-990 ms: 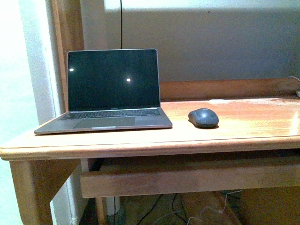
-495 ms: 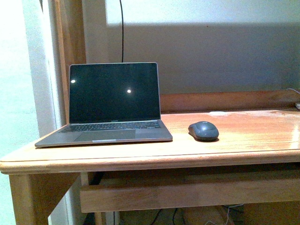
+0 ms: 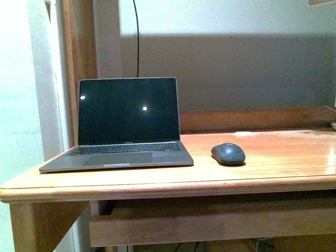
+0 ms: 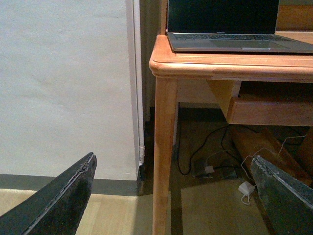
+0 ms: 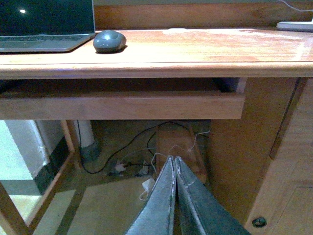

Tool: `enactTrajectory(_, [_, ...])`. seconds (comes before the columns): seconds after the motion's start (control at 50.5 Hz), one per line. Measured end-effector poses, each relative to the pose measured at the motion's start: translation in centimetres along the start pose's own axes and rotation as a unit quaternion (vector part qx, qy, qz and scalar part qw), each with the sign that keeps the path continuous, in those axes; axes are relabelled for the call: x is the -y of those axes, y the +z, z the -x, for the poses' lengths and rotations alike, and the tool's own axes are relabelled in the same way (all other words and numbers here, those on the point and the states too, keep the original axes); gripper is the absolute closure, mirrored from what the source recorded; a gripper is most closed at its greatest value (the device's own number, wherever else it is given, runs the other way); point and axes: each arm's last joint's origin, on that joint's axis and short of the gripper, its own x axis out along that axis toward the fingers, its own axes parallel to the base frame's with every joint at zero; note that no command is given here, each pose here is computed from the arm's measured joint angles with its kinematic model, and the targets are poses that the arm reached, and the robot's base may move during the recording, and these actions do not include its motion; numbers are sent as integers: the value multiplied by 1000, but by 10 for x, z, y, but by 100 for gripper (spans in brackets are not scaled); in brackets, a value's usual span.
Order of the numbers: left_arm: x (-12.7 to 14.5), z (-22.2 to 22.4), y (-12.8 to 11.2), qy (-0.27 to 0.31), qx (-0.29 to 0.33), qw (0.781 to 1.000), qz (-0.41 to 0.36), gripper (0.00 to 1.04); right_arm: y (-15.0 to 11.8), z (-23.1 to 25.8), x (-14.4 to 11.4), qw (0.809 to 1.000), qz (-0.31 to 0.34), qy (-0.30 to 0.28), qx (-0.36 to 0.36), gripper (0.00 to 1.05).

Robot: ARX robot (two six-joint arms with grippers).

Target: Place mouse

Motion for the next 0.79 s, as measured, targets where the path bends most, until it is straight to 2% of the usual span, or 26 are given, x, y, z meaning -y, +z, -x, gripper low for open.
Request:
enactTrajectory(0.04, [0,0,0,0,0,1000,0,8,0,0,0,1000,2,0,0,101])
enactTrajectory(0.257, [0,0,0,0,0,1000,0,8,0,0,0,1000,2,-1,0,69])
enactTrajectory(0.436, [0,0,0,0,0,1000,0,8,0,0,0,1000,2,-1,0,27])
enactTrajectory(0.554, [0,0,0,0,0,1000,0,8,0,0,0,1000,2,-1,0,6])
enactTrajectory(0.792, [0,0,0,0,0,1000,0,8,0,0,0,1000,2,-1,0,7])
